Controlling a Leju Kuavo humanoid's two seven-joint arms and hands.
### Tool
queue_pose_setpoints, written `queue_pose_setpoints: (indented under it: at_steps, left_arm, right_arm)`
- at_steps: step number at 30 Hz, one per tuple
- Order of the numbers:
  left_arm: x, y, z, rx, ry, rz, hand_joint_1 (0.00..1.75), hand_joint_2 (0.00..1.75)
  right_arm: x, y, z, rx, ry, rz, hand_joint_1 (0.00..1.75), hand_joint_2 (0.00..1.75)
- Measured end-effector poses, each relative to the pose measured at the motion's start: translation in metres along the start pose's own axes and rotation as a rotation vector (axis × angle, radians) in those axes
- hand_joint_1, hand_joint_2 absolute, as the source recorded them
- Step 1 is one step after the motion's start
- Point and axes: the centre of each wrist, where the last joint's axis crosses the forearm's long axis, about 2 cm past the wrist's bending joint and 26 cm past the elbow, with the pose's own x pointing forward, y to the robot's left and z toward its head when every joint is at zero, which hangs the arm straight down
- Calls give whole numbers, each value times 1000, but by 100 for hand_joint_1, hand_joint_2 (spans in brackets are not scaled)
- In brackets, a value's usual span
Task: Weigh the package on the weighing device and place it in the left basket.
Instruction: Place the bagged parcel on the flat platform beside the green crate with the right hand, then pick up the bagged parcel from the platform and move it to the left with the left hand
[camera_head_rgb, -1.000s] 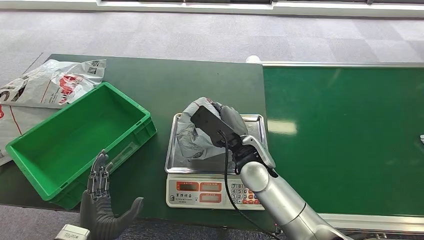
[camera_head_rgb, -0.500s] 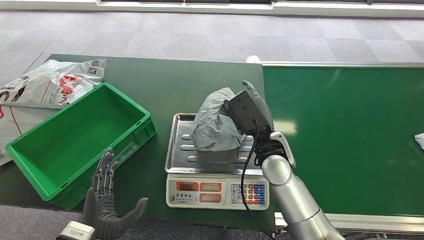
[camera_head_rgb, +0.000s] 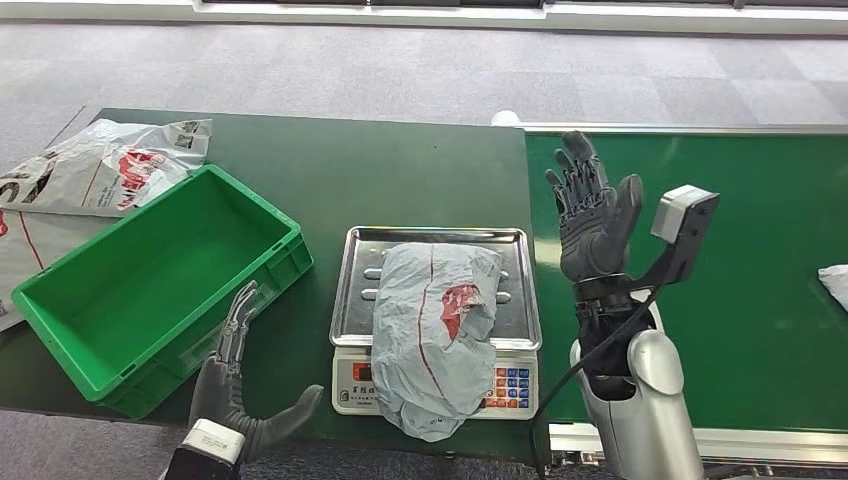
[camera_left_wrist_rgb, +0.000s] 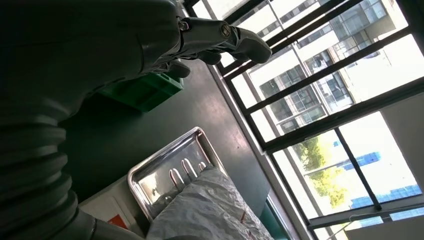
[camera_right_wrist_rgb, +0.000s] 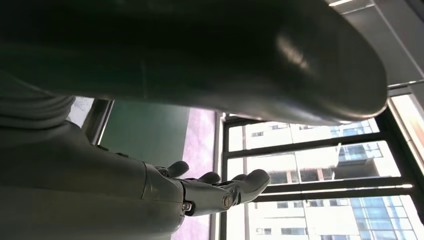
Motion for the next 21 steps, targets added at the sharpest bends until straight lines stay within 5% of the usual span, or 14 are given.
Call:
queue_pose_setpoints:
  at_steps: [7, 12, 21]
  left_arm:
    - [10, -9, -39, -142, -5, -75, 0, 175]
    - [15, -37, -69, -308, 33, -166, 0, 175]
    - [18, -62, -85, -404, 40, -204, 0, 175]
  right_arm:
    - [6, -25, 13, -65, -13, 26, 0, 0]
    - [7, -35, 28, -152, -93, 120, 0, 0]
    - [15, -39, 41, -240, -185, 249, 0, 0]
